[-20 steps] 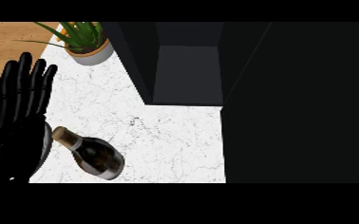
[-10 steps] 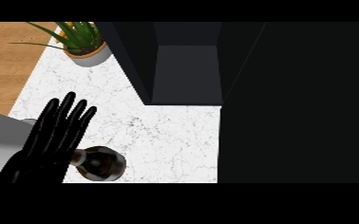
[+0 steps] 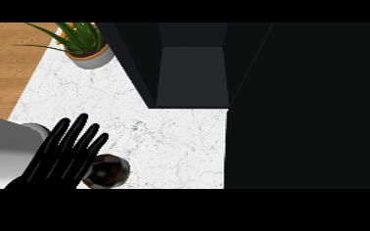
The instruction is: Pick up the wine, place it into the cabinet and close the cabinet
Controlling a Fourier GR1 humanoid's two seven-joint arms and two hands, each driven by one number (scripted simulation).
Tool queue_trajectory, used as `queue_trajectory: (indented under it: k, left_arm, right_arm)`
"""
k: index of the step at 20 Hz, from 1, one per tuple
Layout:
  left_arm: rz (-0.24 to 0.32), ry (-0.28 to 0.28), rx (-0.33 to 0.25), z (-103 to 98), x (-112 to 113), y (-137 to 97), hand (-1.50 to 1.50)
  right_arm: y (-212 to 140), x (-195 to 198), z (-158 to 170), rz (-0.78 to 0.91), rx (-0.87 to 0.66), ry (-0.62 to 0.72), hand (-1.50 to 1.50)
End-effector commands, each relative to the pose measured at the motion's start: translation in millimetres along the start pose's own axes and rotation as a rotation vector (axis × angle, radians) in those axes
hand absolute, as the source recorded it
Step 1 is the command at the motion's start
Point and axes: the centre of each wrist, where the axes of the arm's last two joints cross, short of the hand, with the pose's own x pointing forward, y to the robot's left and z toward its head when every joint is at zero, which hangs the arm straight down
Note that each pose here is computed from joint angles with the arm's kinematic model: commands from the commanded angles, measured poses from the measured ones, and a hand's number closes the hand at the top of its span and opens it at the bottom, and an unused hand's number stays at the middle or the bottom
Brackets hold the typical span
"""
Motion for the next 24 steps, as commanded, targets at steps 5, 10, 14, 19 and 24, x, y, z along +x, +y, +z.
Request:
queue_trajectory:
  k: [5,10,14,19,24]
  left_arm:
    - [0.043,-0.096,-0.024,13,42,-30,-1.50]
    - [0.032,-0.068,-0.017,19,52,-26,-1.50]
    - [0.020,-0.084,0.062,17,54,-18,-1.50]
    - [0.000,-0.073,0.082,16,68,-13,-1.50]
    - [-0.051,-0.049,0.107,19,84,-1,-1.50]
  right_arm:
    - [1,26,-4,-0.010,0.008,-0.017,-1.50]
    - [6,23,-12,-0.020,-0.011,-0.007,-1.50]
    - [13,40,-6,-0.004,-0.014,0.004,-1.50]
    - [8,36,-9,0.007,-0.008,-0.005,-1.50]
    - [12,39,-15,0.007,-0.020,-0.011,-1.50]
